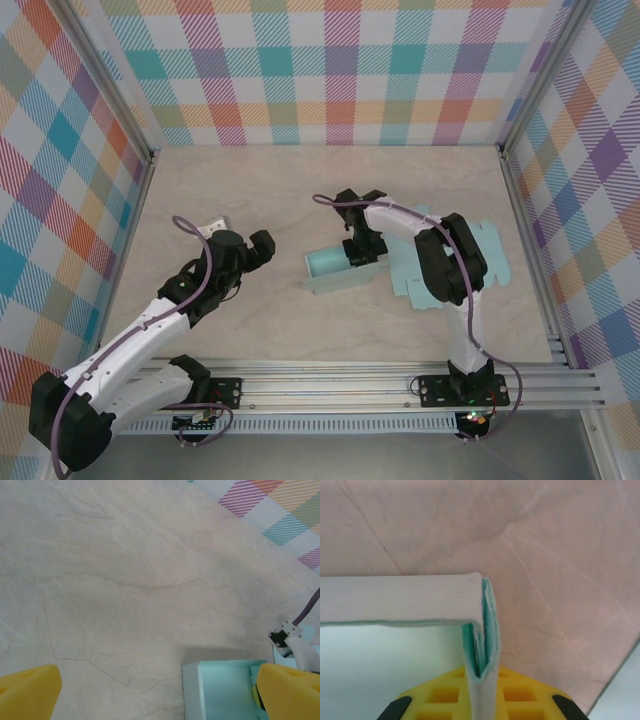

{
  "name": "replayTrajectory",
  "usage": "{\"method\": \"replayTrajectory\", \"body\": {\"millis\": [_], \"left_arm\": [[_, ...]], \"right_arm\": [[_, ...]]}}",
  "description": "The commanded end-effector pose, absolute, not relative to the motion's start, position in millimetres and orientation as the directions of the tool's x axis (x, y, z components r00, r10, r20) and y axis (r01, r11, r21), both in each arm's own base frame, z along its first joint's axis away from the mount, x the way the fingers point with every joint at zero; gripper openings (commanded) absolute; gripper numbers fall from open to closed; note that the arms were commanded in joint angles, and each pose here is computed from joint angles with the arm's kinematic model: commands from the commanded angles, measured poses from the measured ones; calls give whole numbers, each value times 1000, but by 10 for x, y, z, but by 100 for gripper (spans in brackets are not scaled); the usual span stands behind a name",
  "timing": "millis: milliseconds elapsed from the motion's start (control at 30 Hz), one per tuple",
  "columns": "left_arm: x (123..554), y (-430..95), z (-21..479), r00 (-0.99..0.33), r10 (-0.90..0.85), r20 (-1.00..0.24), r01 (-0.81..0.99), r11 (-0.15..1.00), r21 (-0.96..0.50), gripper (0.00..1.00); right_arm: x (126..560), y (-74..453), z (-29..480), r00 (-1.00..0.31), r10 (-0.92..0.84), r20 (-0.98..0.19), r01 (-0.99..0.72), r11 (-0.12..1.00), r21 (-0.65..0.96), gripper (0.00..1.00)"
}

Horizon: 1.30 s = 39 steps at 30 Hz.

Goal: Fold the paper box

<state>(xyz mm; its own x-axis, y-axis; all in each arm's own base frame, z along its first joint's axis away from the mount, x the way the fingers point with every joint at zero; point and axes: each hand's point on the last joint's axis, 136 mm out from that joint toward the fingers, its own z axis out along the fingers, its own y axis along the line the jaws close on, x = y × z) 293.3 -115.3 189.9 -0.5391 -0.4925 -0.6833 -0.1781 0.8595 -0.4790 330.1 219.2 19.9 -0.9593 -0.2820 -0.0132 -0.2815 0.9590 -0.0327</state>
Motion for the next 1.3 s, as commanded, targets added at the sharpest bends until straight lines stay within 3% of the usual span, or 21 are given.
{"method": "replayTrajectory", "body": {"millis": [0,133,300,533,767,933,1133,1267], "left_arm": [[2917,-1070,1932,-523,-509,-684,-198,853,-483,100],[2914,-1041,1952,-509,-513,-691,-204,852,-482,100],[2907,-937,1974,-485,-511,-710,-240,858,-454,100],[2831,-697,1942,-435,-526,-731,-337,848,-410,100],[2798,-621,1885,-419,-533,-735,-365,840,-401,100],[2829,-607,1893,-445,-498,-744,-377,858,-349,100],[2928,-703,1891,-504,-438,-744,-340,893,-295,100],[3031,-809,1974,-532,-396,-749,-284,916,-283,100]], "right_arm": [[3323,2205,167,-955,-295,-35,-295,955,-12,1],[3329,2103,80,-959,-279,-55,-274,958,-85,0],[3355,1908,-88,-964,-257,-71,-227,930,-290,0],[3319,2038,-386,-955,-298,-2,-271,871,-410,0],[3285,2342,-533,-933,-359,18,-343,874,-343,0],[3304,2550,-264,-886,-463,-27,-441,860,-257,0],[3506,2485,416,-835,-536,-124,-470,812,-345,47],[3619,2507,810,-809,-551,-204,-460,810,-364,63]]}}
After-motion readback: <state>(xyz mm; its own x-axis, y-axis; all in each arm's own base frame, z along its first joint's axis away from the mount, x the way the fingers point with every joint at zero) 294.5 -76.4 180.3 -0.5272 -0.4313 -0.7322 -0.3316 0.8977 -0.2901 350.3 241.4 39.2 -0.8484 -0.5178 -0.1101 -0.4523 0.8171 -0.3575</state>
